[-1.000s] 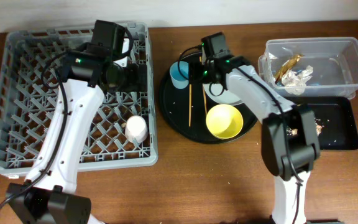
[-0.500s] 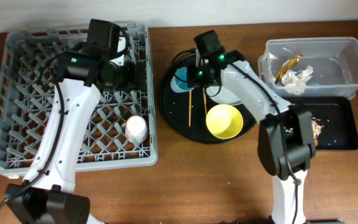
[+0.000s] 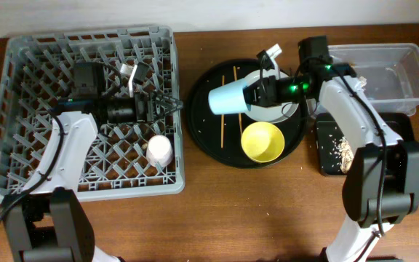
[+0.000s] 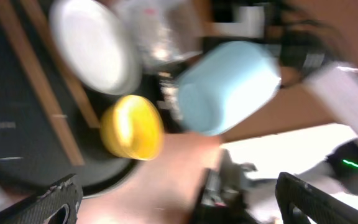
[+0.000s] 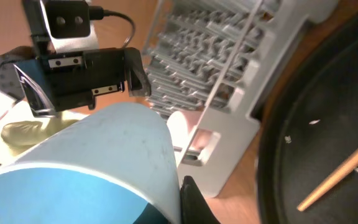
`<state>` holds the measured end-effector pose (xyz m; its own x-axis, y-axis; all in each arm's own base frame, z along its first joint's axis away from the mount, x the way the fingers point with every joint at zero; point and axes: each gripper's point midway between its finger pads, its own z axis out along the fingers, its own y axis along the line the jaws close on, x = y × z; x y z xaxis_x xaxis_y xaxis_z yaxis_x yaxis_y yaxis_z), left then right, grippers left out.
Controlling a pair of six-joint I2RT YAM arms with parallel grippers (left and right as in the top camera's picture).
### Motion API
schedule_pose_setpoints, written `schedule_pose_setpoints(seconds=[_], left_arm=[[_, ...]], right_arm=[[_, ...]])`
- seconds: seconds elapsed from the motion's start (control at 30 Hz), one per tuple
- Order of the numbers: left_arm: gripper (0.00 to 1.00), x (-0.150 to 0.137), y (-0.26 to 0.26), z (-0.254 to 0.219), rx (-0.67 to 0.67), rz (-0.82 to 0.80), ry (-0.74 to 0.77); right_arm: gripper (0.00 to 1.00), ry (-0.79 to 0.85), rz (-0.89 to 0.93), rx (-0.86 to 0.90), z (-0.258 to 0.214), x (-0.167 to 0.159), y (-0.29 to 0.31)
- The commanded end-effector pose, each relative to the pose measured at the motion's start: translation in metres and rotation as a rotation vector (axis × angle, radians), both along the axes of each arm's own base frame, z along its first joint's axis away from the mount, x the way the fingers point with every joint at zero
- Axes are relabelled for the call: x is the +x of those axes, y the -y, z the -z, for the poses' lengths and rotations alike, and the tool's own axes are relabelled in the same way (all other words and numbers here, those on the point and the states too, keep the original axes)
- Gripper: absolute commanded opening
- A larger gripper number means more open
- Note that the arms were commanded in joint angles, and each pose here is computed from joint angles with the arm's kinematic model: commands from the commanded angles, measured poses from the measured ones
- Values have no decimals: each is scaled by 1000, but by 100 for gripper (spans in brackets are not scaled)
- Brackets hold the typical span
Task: Sort waste into correct bins and load items into the dishwasher rack
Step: 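Grasp the blue cup on the round tray with the right gripper, then hand the blue cup from the right gripper to the left gripper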
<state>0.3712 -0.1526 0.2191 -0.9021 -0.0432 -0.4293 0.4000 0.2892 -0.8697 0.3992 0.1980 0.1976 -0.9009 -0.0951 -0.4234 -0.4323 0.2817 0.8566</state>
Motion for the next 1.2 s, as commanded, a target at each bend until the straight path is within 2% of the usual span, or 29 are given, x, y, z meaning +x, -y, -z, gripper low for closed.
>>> schedule_pose_setpoints(seconds=[0.0, 0.23, 0.37, 0.7, 1.07, 1.17], left_arm=[[99, -21, 12, -32, -202, 124, 22], [99, -28, 26, -32, -203, 163, 15], [99, -27, 26, -29, -188, 156, 15], [99, -22, 24, -29, -179, 149, 42], [99, -15, 22, -35, -195, 134, -16], [93, -16, 23, -35, -198, 136, -16]], right_arm=[[4, 35, -81, 106, -17, -12, -20], [4, 16, -42, 34, -17, 3, -67], [4, 39, -50, 56, -28, 4, -91], [4, 35, -76, 62, -30, -4, -104], [4, 54, -91, 21, -23, -15, -130], [4, 54, -83, 11, -21, -15, -131]])
